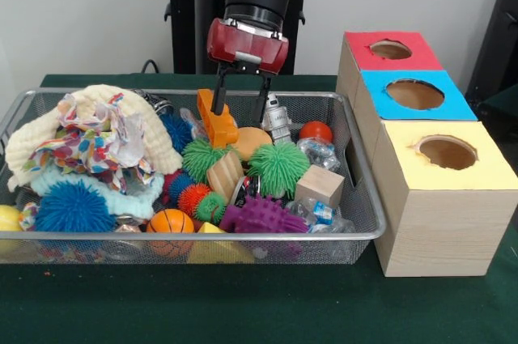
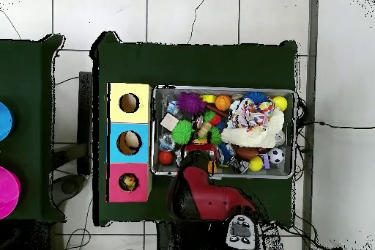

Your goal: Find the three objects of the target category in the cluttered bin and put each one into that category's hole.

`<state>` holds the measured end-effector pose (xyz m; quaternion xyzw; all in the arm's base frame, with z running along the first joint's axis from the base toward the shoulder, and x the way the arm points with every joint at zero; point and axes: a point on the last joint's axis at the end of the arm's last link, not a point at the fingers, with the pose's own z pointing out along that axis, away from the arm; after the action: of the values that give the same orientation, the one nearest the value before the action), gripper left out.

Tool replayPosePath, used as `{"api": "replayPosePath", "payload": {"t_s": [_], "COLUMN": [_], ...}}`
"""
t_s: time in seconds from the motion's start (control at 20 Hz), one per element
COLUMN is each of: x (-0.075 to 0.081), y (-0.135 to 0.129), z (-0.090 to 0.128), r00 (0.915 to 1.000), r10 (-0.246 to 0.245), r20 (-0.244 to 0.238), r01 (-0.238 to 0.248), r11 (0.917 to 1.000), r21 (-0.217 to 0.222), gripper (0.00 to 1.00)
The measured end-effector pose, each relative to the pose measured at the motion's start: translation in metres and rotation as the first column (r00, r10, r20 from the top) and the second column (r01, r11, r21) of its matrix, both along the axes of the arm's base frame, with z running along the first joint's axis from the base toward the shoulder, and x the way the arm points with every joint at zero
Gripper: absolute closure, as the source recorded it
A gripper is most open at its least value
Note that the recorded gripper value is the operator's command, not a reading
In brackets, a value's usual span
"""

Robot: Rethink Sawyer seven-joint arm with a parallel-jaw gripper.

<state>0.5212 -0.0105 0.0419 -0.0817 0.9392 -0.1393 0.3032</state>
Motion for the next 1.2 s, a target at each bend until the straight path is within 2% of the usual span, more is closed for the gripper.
{"api": "replayPosePath", "payload": {"t_s": [0.6,1.2], "x": [0.0062,0.0005], "y": [0.0043,0.0083], "z": [0.0006,-0.0015], "r00": [0.9991,0.9949], "r10": [-0.04,-0.101], "r20": [0.01,-0.003], "r01": [0.04,0.101], "r11": [0.9992,0.9947], "r21": [0.007,0.018], "gripper": [0.0,0.0]}}
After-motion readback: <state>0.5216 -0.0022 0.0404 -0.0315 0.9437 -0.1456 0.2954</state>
